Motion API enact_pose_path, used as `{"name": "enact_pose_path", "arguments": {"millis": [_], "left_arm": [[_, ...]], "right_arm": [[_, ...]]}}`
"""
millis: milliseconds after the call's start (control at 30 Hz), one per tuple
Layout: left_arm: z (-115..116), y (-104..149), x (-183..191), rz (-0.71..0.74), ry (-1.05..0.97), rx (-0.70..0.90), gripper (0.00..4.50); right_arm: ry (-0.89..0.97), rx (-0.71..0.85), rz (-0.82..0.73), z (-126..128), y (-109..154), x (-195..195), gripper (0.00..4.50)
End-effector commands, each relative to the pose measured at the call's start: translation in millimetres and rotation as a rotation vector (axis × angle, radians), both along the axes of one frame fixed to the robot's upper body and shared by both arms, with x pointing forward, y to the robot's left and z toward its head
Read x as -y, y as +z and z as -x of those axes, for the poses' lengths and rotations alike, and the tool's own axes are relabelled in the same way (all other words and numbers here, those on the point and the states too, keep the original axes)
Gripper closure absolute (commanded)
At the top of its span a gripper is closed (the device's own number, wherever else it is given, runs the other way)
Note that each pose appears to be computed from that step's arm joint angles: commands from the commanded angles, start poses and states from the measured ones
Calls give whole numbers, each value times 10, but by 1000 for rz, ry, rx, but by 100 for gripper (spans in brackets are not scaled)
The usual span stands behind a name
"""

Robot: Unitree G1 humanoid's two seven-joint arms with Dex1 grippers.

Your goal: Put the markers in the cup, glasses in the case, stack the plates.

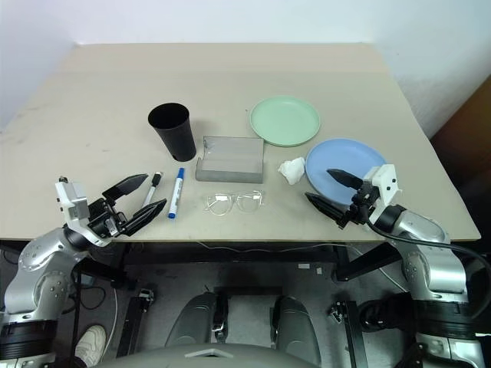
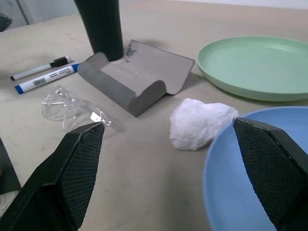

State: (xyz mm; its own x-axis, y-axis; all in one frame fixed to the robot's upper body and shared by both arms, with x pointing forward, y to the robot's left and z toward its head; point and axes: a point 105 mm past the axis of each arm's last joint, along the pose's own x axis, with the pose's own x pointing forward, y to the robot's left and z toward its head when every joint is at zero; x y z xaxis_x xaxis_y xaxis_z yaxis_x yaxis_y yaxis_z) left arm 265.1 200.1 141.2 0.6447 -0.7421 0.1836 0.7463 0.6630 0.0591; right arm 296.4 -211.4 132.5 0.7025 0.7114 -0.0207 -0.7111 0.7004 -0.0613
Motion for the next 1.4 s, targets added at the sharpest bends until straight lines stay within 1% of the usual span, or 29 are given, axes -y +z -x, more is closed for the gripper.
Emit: {"name": "enact_pose_path", "arguments": {"millis": [33,267,433,567,700,833,933,1033,1100,1167,1400], "left_arm": [[5,148,46,-1,-11,61,4],[0,92,115,11,-16,42,4],[-67,64,180,13,-31,47,4],[-131,70,225,21,-36,58,4],[-125,62,298,28,-62,46,4],[-128,44,291,25,-64,35,4],[-131,34,295,26,-67,31,4],[-129,33,309,23,-72,31,4],[-134,19,308,18,-72,30,4],[-136,11,307,17,-72,30,4],[-132,-6,326,4,-65,36,4]], "right_arm": [[2,45,6,-66,82,-21,0],[-4,36,8,-122,132,-15,0],[-5,-16,59,-145,123,16,0],[-33,-31,87,-172,187,75,0],[-61,-47,105,-141,187,154,0],[-90,-77,114,-158,161,134,0],[-127,-137,151,-211,96,175,0],[-112,-187,187,-200,61,186,0],[-74,-229,242,-168,7,148,0],[-59,-236,268,-167,-22,114,0],[-151,-217,368,-413,-132,74,0]]}}
